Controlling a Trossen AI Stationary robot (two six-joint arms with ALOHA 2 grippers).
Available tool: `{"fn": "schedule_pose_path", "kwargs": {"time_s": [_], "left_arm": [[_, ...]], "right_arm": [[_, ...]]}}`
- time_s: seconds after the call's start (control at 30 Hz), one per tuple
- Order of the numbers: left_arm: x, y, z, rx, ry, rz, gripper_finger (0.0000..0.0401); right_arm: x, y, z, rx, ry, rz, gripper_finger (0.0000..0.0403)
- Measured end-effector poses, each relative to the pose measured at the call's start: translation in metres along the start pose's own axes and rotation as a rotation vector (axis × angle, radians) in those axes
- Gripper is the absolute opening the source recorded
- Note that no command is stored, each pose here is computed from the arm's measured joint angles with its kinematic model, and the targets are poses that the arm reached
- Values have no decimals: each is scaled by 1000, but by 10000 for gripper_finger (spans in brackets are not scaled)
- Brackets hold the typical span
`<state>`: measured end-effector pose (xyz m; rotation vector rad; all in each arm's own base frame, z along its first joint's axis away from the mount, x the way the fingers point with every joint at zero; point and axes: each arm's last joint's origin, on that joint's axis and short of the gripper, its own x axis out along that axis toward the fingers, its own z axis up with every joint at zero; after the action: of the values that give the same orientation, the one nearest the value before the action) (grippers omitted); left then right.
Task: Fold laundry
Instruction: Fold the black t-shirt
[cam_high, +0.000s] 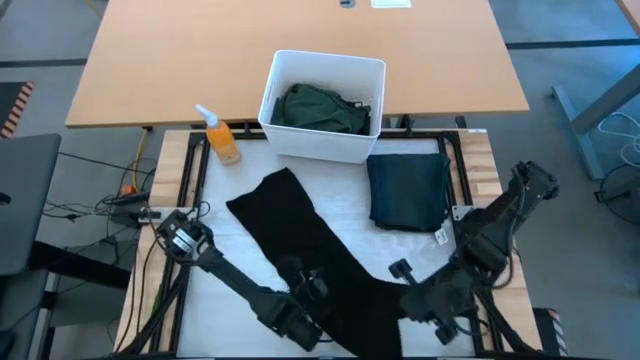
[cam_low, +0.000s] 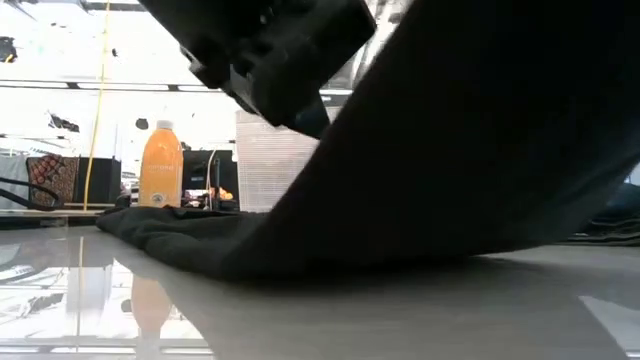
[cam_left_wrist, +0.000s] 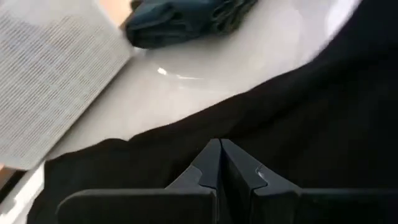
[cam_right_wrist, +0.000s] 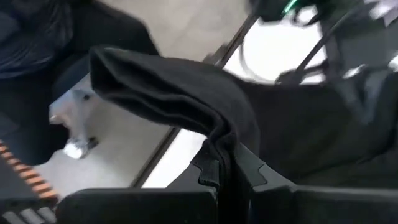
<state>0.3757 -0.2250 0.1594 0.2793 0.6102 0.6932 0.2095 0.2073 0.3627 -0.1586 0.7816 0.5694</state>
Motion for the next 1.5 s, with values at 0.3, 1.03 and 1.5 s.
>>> {"fn": "schedule_pose_path", "kwargs": {"time_s": [0.3, 1.03, 1.5], "left_arm": [[60, -11, 1, -106, -67, -388, 0], [73, -45, 59, -81, -209, -719, 0], [62, 12, 37, -81, -204, -459, 0]], "right_arm": [[-17, 65, -22, 142, 23, 81, 28], [-57, 40, 7, 240, -49, 21, 28], [-68, -5, 24, 178, -15, 76, 29]]}}
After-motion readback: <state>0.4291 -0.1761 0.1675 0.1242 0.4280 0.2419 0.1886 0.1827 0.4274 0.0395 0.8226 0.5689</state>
